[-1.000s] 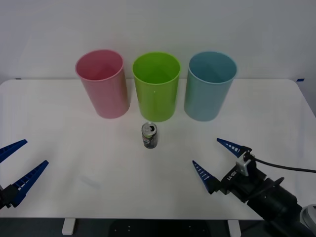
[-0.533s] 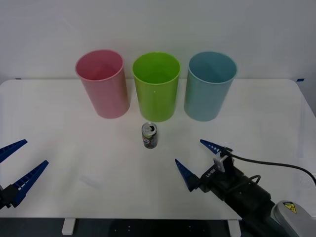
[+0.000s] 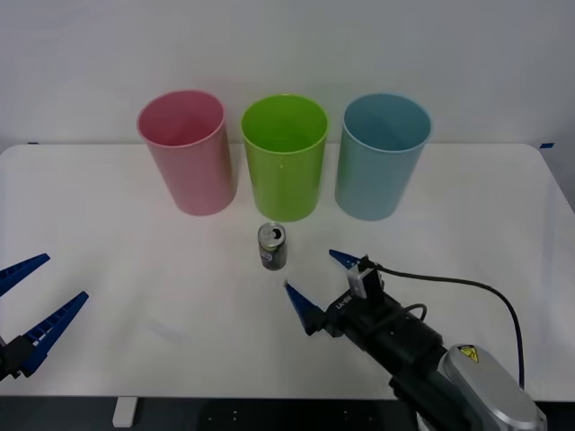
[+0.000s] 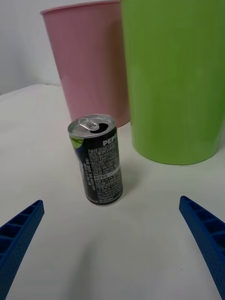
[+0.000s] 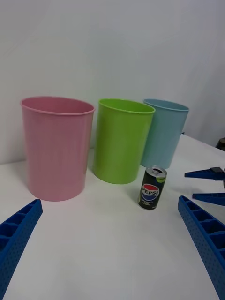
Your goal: Grasp the object on the table and drop it into the matching bin: aluminum can to the light blue bin, PET bottle to the pink bin.
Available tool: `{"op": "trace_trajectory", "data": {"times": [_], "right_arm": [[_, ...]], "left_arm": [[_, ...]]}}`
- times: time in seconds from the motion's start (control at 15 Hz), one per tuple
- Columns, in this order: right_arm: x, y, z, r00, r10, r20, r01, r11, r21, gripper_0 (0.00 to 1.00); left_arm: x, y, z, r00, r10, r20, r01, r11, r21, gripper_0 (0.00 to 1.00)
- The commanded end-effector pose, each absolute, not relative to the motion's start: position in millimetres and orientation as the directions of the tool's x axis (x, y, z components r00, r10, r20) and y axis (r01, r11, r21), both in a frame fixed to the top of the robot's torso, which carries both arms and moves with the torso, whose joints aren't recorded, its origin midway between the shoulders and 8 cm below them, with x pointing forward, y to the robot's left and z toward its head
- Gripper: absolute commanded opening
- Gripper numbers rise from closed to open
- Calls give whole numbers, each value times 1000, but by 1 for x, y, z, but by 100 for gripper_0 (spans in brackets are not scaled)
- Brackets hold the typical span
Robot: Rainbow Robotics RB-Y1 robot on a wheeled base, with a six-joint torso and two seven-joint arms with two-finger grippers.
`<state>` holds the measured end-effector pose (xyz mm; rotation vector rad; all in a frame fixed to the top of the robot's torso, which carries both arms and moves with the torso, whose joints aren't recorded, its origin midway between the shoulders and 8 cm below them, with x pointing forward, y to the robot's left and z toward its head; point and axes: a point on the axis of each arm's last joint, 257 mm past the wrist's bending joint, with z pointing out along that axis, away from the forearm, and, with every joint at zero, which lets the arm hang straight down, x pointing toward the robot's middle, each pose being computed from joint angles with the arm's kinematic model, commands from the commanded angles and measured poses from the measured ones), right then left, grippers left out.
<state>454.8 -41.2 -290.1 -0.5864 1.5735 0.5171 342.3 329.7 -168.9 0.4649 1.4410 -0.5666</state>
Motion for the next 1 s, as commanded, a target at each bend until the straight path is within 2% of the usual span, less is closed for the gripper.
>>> {"op": "trace_trajectory", "data": {"times": [0.07, 1.0], "right_arm": [[466, -26, -295, -58, -69, -996, -649, 760, -15, 100], [519, 37, -307, -98, -103, -990, -661, 750, -13, 100]], "left_arm": [[342, 330, -169, 41, -82, -996, 618, 785, -39, 100], [342, 330, -169, 41, -82, -996, 618, 785, -39, 100]]}}
